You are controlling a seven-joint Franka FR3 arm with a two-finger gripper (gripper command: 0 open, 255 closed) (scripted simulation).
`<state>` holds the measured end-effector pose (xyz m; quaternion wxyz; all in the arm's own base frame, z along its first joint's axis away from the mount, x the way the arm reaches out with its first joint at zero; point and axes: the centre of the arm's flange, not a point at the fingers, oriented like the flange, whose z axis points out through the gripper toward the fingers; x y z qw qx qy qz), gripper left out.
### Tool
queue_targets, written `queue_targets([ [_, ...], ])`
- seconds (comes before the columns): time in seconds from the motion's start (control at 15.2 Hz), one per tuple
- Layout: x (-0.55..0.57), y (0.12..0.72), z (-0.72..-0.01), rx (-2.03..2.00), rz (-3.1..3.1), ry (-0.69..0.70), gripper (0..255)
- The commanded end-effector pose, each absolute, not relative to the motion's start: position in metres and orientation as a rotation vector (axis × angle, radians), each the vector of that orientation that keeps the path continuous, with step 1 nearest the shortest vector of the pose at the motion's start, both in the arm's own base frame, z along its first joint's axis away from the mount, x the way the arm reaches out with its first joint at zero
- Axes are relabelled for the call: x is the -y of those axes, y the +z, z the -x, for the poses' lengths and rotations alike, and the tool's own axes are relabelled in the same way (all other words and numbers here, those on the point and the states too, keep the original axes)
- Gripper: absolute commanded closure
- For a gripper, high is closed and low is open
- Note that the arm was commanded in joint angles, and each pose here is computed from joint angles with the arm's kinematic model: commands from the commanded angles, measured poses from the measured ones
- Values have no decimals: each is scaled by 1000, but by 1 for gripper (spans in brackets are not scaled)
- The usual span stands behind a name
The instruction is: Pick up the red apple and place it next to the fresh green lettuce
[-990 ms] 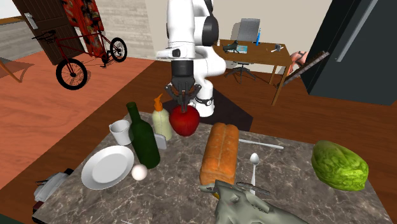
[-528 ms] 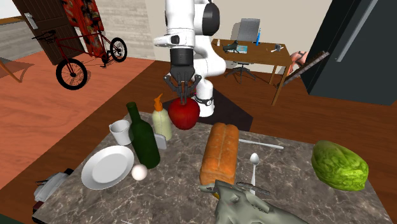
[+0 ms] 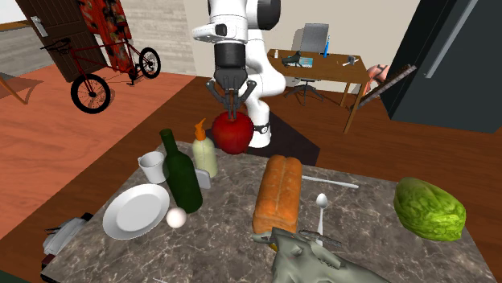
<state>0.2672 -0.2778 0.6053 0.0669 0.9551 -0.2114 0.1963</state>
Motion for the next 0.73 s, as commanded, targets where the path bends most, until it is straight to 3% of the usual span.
queue_targets([
  [0.0,265,605,-285,637,-2879,592,255],
  [0.66,192,606,-394,637,-2879,592,255],
])
